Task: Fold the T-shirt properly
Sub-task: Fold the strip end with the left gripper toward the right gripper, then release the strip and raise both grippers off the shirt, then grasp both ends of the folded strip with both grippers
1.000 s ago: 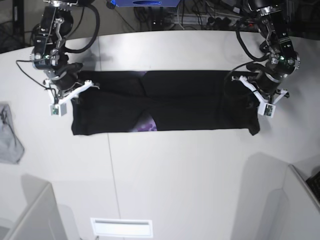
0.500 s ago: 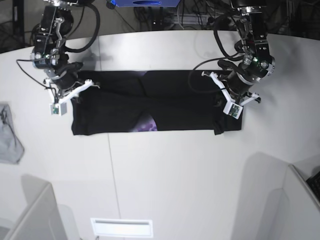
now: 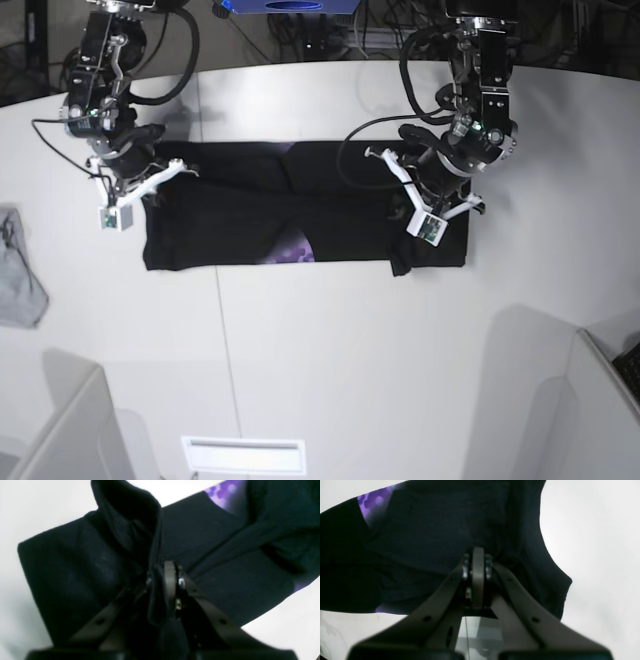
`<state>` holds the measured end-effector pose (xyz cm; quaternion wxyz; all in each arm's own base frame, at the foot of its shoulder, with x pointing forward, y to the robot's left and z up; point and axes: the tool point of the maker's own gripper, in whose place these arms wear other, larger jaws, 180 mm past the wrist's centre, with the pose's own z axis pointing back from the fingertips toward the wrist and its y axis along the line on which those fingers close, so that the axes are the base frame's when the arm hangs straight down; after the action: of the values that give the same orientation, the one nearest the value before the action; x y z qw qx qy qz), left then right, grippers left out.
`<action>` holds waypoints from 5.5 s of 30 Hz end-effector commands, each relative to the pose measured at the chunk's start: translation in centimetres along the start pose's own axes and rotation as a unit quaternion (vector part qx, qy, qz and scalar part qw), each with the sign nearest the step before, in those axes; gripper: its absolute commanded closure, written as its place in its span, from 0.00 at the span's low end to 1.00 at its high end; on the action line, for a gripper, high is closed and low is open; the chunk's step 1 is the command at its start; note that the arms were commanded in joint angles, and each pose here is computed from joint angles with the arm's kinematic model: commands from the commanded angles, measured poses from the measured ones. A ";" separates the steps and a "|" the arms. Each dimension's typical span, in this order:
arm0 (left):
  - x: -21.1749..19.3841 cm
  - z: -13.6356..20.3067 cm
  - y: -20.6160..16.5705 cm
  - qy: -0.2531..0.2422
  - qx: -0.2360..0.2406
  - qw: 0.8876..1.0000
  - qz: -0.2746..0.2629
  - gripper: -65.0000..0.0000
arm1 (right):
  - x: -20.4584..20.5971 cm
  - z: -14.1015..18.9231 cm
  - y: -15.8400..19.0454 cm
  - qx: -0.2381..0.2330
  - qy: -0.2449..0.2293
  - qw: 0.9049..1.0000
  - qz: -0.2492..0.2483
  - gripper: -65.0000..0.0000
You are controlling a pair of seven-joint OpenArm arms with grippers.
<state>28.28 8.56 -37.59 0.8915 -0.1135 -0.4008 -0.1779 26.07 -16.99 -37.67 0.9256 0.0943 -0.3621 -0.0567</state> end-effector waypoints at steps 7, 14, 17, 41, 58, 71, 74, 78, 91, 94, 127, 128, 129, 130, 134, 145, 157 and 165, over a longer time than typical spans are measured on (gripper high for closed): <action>2.1 -0.9 -2.3 -0.029 -0.028 0.999 0.002 1.00 | 1.4 0.3 0.0 0.002 -0.022 1.000 0.006 1.00; 1.0 -1.9 -3.2 -0.014 -0.040 0.999 0.022 1.00 | 1.4 0.3 0.0 0.002 -0.022 1.000 0.006 1.00; 1.1 -1.9 -3.2 -0.015 -0.040 0.999 0.023 1.00 | 1.4 0.3 0.0 0.002 -0.022 1.000 0.006 1.00; 1.8 -2.8 -4.5 0.002 -0.055 0.998 0.015 1.00 | 1.4 0.3 0.0 0.002 -0.022 1.000 0.006 1.00; 1.1 -3.5 -4.6 0.015 -0.061 0.998 0.022 1.00 | 1.5 0.3 0.0 0.002 -0.023 1.000 0.006 1.00; 2.0 -3.9 -6.6 0.005 -0.080 0.996 0.032 0.44 | 1.9 0.2 0.1 0.003 -0.028 1.000 0.006 1.00; 2.3 -4.1 -9.4 0.006 -0.112 0.994 0.009 0.43 | 1.8 0.2 0.1 0.003 -0.027 1.000 0.006 1.00; 2.6 -4.1 -11.3 0.004 -0.134 0.991 -0.006 0.43 | 1.9 0.2 0.1 0.003 -0.028 1.000 0.006 1.00; 3.5 1.9 2.7 -0.049 0.049 0.997 0.041 1.00 | 5.4 1.6 -3.2 0.010 -0.064 0.994 -0.091 0.95; 1.5 4.0 7.4 -0.035 0.109 0.992 0.057 1.00 | 5.6 1.1 -4.4 0.043 -0.035 0.989 -0.140 0.55; -5.7 11.4 17.4 0.031 0.225 0.971 0.072 1.00 | -0.3 -4.8 -3.0 0.124 0.120 0.965 -0.196 0.23; -5.9 10.9 17.0 0.035 0.216 0.973 0.070 1.00 | -0.3 -4.9 -3.0 0.124 0.122 0.965 -0.195 0.23; -6.1 10.3 16.5 0.040 0.206 0.975 0.069 1.00 | -0.3 -4.9 -3.2 0.117 0.123 0.967 -0.189 0.23; -6.2 9.9 16.1 0.043 0.199 0.977 0.068 1.00 | -0.4 -4.9 -3.5 0.110 0.124 0.969 -0.183 0.23; -7.1 8.4 14.9 0.056 0.175 0.980 0.072 1.00 | -1.5 -5.5 -3.2 0.086 0.148 0.976 -0.135 0.23; -8.2 7.0 14.5 0.074 0.159 0.981 0.082 1.00 | -1.7 -5.3 -4.7 0.061 0.166 0.978 -0.107 0.23; -8.9 4.6 12.7 0.090 0.120 0.985 0.084 1.00 | -3.2 -4.9 -3.7 0.090 0.193 0.975 -0.068 0.23; -8.4 4.2 12.4 0.086 0.116 0.986 0.082 1.00 | -4.6 -5.2 -1.8 0.107 0.214 0.970 -0.039 0.23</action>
<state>24.90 23.17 -42.44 0.9440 -0.0274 -0.3234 -0.0600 28.26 -16.97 -43.46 0.9510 0.2307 -0.2027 -0.0377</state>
